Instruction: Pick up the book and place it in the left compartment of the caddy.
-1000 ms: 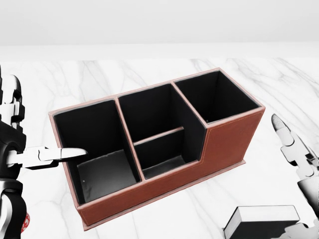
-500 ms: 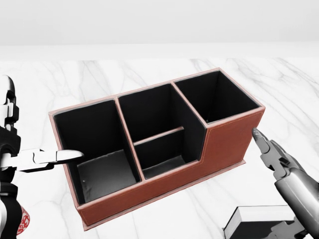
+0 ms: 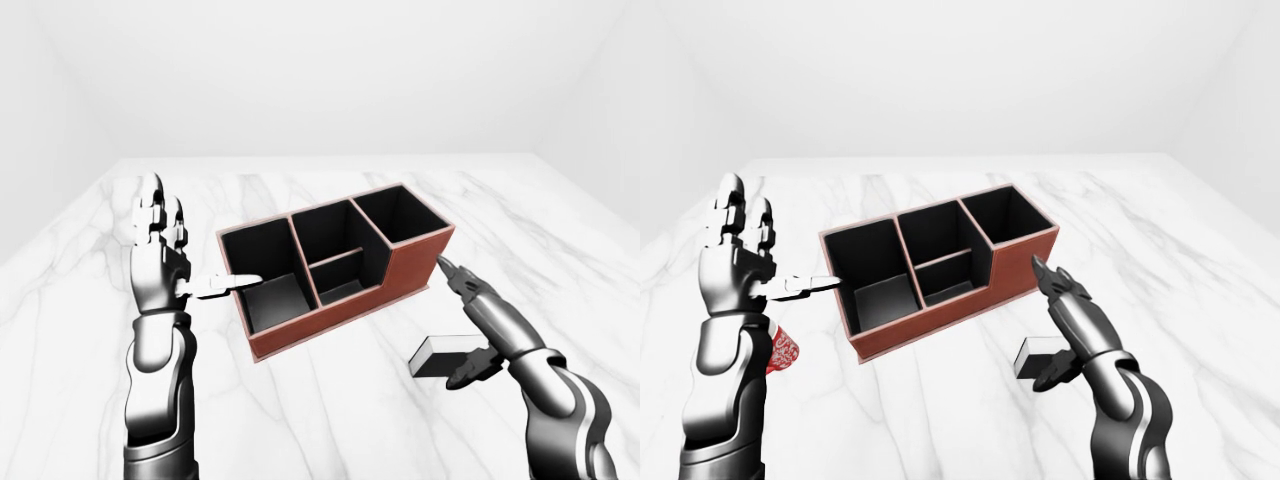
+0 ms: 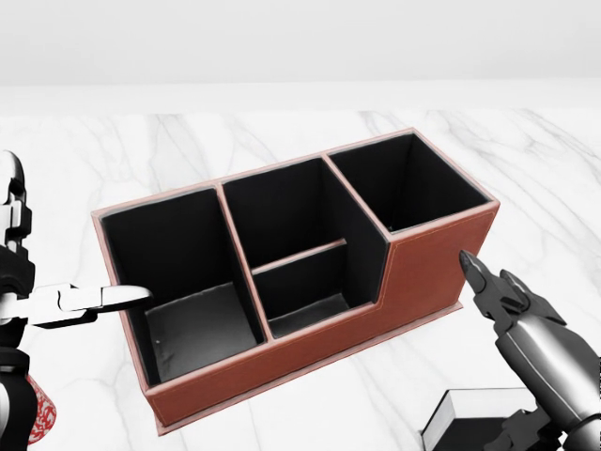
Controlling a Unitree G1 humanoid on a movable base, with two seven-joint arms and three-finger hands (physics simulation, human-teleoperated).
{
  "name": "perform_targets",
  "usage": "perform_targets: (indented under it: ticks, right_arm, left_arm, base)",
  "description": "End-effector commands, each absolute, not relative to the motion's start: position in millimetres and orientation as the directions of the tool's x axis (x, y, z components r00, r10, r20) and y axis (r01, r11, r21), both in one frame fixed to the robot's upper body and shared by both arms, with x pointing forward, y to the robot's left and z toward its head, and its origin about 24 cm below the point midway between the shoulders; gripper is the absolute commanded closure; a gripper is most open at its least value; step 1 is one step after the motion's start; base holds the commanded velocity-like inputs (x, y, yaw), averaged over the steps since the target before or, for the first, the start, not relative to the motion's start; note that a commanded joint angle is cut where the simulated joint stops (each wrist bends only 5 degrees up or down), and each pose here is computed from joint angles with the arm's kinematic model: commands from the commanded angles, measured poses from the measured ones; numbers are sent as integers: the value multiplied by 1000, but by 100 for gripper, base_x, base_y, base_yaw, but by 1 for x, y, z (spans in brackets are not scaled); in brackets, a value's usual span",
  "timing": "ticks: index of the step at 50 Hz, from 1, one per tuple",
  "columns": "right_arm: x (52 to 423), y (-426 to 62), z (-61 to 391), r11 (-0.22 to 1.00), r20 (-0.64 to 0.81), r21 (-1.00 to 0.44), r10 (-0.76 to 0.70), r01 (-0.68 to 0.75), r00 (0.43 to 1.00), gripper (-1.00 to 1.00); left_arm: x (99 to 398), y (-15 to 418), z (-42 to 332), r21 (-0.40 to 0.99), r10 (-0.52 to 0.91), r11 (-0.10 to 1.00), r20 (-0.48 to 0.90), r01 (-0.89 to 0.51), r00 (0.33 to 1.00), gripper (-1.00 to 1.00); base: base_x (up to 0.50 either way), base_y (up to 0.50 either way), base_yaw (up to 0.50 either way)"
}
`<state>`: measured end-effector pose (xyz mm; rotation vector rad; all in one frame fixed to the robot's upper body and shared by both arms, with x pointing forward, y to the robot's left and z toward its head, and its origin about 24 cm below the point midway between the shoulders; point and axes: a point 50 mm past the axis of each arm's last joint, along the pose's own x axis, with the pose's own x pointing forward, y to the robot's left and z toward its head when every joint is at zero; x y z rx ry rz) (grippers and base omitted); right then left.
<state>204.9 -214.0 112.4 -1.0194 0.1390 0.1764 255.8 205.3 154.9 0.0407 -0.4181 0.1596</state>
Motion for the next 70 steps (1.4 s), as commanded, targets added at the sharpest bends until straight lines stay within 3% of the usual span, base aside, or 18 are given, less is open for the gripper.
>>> perform_targets:
  ticks: [1,70]
  right_arm:
    - [208,-212,104,472,-245,-847,65,-246,967,-100]
    - [230,-219,57,221,-472,-855,42,-469,881,-100]
  left_arm:
    - [259,209,148,3,157,985,376,-170,913,-100]
    - [251,220,140,-6,196,978,350,-207,916,-100]
  base:
    - [0,0,0]
    - [0,0,0]
